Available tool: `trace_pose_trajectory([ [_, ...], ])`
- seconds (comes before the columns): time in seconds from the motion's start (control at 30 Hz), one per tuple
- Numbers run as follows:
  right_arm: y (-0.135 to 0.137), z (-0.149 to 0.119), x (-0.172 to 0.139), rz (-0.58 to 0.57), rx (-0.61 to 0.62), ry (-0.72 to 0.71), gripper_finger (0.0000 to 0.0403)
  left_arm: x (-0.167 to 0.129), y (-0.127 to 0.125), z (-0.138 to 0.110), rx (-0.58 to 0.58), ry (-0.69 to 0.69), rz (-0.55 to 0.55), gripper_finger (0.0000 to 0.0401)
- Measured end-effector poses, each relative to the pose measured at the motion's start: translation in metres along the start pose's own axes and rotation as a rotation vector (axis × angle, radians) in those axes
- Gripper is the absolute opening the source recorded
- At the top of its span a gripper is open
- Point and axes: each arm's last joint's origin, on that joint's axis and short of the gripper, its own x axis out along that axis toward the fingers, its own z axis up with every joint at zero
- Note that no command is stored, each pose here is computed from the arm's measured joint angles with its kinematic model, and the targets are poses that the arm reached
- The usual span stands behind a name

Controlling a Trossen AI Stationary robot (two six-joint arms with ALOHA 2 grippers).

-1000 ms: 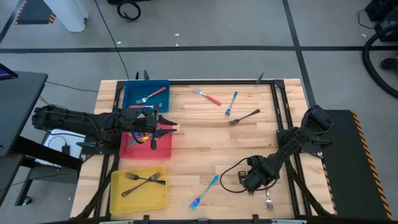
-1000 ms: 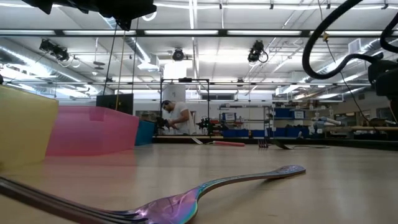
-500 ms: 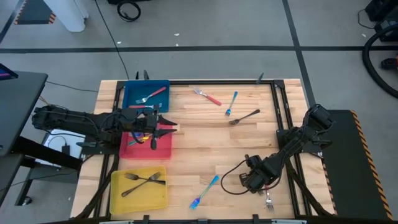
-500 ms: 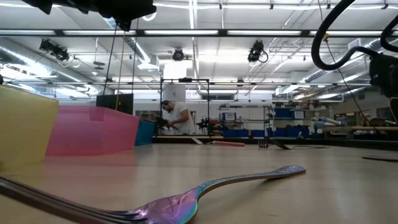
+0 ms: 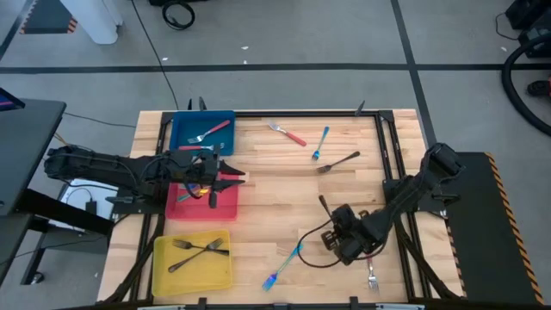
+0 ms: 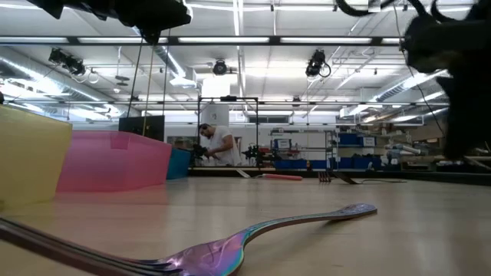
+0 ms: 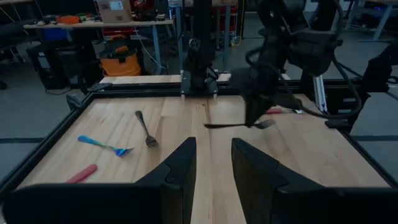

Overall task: Sort silverware by color (type)
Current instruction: Put the black fork into the yellow bin

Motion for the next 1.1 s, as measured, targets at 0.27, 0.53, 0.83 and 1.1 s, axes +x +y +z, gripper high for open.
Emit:
trace_pose_trajectory([
  [0.27,0.009,0.046,-0.001,0.025,-0.194,-0.217,0.0011,0.017,-0.001,-0.008,-0.03,0.028,0.002,0.0102],
  [0.53,0.021,0.096,0.003,0.028,-0.377,-0.447,0.0011,0.045,-0.003,-0.014,-0.137,-0.051,-0.001,0.0102],
  [0.83,0.046,0.132,-0.002,0.12,-0.562,-0.655,0.0011,0.079,-0.005,-0.032,-0.268,-0.118,-0.008,0.0102],
  [1.1,0.054,0.138,-0.009,0.141,-0.607,-0.746,0.0011,0.094,0.005,-0.042,-0.343,-0.175,0.083,0.0102],
])
